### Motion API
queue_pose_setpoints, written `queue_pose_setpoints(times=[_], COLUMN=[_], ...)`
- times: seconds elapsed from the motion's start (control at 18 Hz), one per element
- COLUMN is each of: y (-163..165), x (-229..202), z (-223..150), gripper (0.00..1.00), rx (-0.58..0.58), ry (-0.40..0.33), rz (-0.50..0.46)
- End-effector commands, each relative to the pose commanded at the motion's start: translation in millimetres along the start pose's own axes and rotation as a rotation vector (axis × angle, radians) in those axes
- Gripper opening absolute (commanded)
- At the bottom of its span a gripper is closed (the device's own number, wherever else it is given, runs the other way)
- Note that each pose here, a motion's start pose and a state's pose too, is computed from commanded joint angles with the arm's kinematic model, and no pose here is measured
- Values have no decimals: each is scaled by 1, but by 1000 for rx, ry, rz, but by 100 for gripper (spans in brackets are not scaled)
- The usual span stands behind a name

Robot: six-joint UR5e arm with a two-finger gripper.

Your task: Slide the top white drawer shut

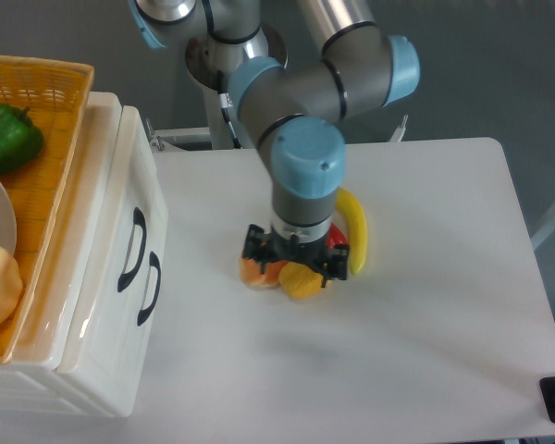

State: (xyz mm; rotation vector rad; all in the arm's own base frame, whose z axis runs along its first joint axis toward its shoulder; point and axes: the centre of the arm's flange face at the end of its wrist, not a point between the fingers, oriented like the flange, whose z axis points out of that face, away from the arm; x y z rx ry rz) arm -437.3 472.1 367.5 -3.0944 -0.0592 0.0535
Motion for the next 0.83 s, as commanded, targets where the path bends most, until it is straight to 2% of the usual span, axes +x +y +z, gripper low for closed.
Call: queue_pose_setpoints(times=[0.17,0.28,0.56,0.83], y=[14,18,39,46], x=[-16,-27,-50,-52], z=[-2,-6,-15,-21], gripper=[100,100,100,100], rx=[3,20,13,17], ry=[-14,-56,-93,-99], rz=[141,216,223,237])
